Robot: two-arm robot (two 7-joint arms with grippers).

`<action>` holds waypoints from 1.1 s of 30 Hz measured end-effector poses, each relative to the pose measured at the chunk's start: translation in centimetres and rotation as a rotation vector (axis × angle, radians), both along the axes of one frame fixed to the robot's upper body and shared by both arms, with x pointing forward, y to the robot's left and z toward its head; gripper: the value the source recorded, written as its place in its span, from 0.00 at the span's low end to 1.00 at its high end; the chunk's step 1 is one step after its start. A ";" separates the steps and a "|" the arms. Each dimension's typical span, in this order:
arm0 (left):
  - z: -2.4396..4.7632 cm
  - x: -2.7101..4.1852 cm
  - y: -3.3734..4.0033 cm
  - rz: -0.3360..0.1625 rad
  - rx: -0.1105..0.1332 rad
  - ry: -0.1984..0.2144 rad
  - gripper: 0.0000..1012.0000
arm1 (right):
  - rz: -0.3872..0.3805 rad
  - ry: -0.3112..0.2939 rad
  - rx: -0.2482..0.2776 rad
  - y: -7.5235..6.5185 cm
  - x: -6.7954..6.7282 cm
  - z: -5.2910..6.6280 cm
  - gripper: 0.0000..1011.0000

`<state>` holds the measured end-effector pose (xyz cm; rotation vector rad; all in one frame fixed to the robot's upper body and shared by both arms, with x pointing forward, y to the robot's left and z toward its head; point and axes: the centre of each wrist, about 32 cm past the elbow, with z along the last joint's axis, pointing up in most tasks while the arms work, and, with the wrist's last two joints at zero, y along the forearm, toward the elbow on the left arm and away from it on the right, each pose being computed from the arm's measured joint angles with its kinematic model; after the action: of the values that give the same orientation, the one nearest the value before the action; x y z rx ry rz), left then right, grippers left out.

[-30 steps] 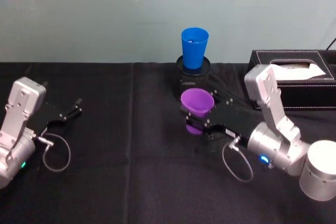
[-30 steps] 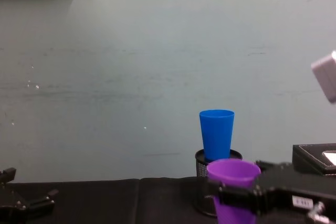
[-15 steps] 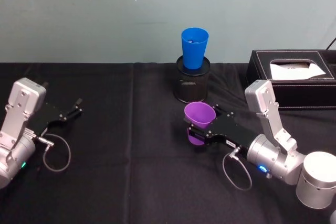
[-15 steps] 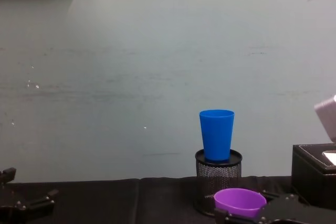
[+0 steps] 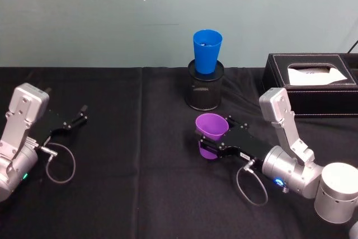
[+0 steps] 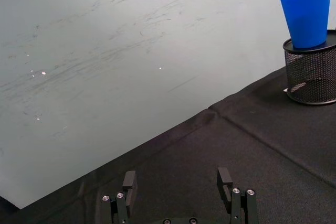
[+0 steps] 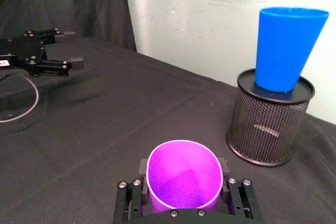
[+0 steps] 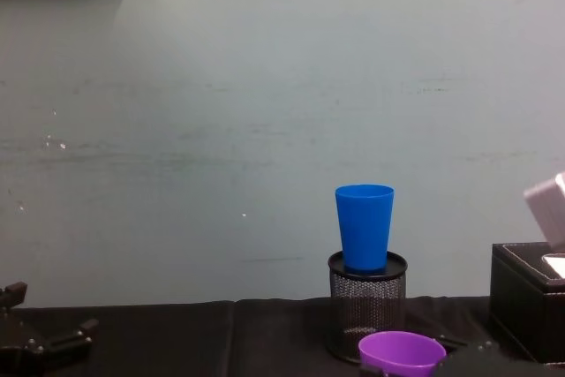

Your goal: Pick up one cup with a gripper and tap it against the other cup.

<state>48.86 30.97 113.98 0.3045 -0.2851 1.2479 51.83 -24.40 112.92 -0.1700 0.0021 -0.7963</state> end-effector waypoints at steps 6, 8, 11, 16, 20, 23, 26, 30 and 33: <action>0.00 0.00 0.00 0.000 0.000 0.000 0.99 | -0.007 0.017 0.010 0.0 0.1 -0.1 0.83; 0.00 0.00 0.00 0.000 0.000 0.000 0.99 | -0.010 0.018 0.015 0.0 0.0 -0.1 0.91; 0.00 0.00 0.00 0.000 0.000 0.000 0.99 | -0.014 0.015 0.030 -0.1 0.0 0.1 0.98; 0.00 0.00 0.00 0.000 0.000 0.000 0.99 | 0.003 -0.008 0.101 -0.4 -0.2 0.5 0.99; 0.00 0.00 0.00 0.000 0.000 0.000 0.99 | 0.012 -0.061 0.176 -0.9 -0.5 1.1 0.99; 0.00 0.00 0.00 0.000 0.000 0.000 0.99 | -0.014 -0.099 0.205 -1.3 -0.9 1.4 0.99; 0.00 0.00 0.00 0.000 0.000 0.000 0.99 | -0.087 -0.137 0.194 -1.6 -1.5 1.8 0.99; 0.00 0.00 0.00 0.000 0.000 0.000 0.99 | -0.254 -0.177 0.144 -1.7 -2.5 2.2 0.99; 0.00 0.00 0.00 0.000 0.000 0.000 0.99 | -0.387 -0.150 0.085 -1.6 -2.9 2.3 0.99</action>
<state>48.86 30.97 113.98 0.3045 -0.2851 1.2479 48.90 -26.01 115.25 -0.0277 -0.0748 -1.1914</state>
